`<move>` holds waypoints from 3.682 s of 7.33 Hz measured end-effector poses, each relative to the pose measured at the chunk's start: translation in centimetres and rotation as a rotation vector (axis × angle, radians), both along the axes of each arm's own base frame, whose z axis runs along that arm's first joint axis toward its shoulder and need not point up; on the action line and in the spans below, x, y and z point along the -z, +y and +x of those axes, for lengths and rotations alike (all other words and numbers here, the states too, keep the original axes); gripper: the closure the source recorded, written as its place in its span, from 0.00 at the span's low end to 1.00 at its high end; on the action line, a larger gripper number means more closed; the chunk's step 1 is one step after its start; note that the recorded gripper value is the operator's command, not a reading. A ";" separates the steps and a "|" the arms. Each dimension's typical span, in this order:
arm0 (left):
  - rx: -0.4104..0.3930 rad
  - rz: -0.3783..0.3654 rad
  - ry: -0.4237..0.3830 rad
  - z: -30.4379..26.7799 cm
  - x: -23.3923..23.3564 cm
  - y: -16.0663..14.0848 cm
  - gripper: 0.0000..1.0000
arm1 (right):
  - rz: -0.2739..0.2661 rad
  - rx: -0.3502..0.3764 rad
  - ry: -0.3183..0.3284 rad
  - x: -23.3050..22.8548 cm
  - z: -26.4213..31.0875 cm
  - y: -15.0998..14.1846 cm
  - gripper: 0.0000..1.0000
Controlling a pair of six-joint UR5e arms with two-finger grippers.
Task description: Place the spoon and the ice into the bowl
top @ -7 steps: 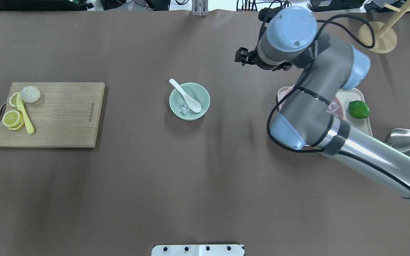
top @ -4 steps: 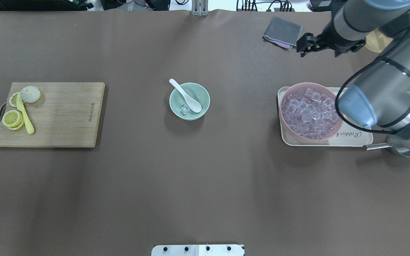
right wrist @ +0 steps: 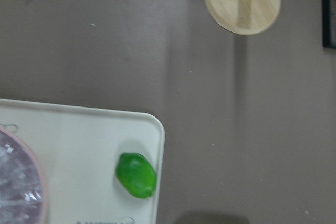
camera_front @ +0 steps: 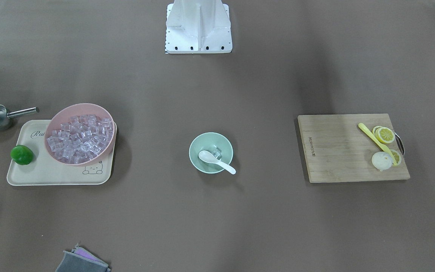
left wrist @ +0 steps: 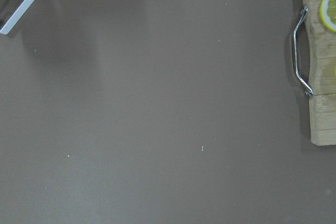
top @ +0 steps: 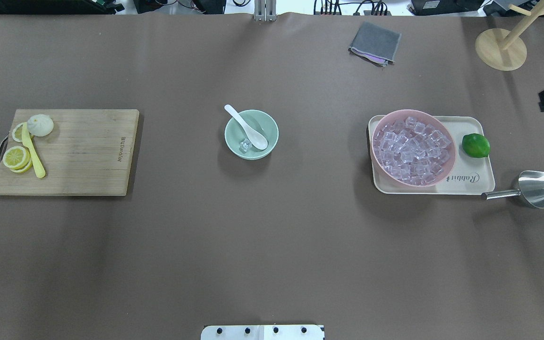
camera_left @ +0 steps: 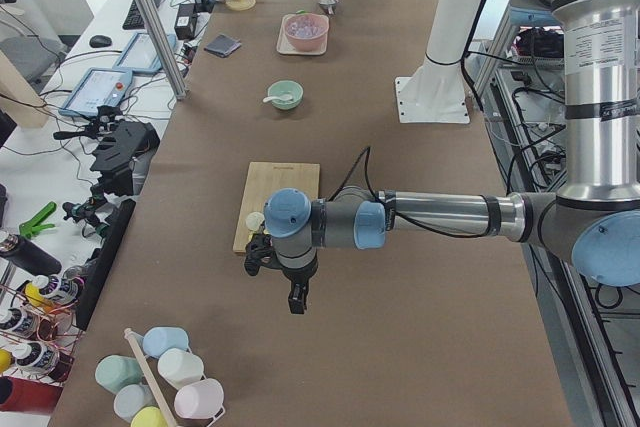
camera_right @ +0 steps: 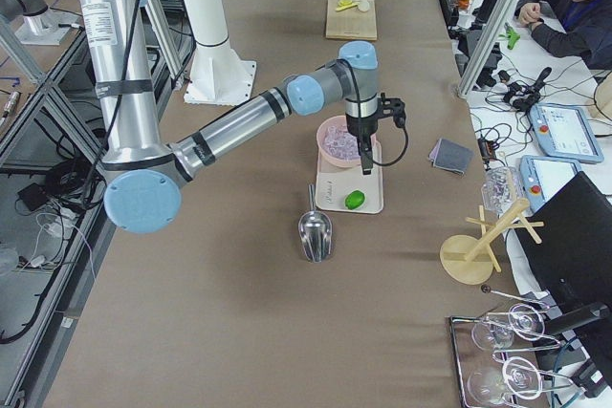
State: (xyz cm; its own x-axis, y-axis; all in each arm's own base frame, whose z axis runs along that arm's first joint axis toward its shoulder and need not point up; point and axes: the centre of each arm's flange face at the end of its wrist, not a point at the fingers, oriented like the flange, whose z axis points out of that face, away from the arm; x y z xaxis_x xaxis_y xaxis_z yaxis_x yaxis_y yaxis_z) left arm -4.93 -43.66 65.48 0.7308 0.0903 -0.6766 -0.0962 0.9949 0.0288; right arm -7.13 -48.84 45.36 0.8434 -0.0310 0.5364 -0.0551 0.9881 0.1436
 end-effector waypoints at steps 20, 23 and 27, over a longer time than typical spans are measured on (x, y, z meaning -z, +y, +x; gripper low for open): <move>-0.001 0.089 0.001 0.0 3.1 -0.7 0.01 | -0.112 0.223 -0.132 -17.6 12.3 12.6 0.00; 0.000 0.086 0.001 0.0 2.9 -0.6 0.01 | -0.111 0.225 -0.134 -17.6 12.2 12.5 0.00; 0.000 0.085 0.002 0.0 2.9 -0.3 0.01 | -0.097 0.227 -0.134 -17.5 12.1 12.3 0.00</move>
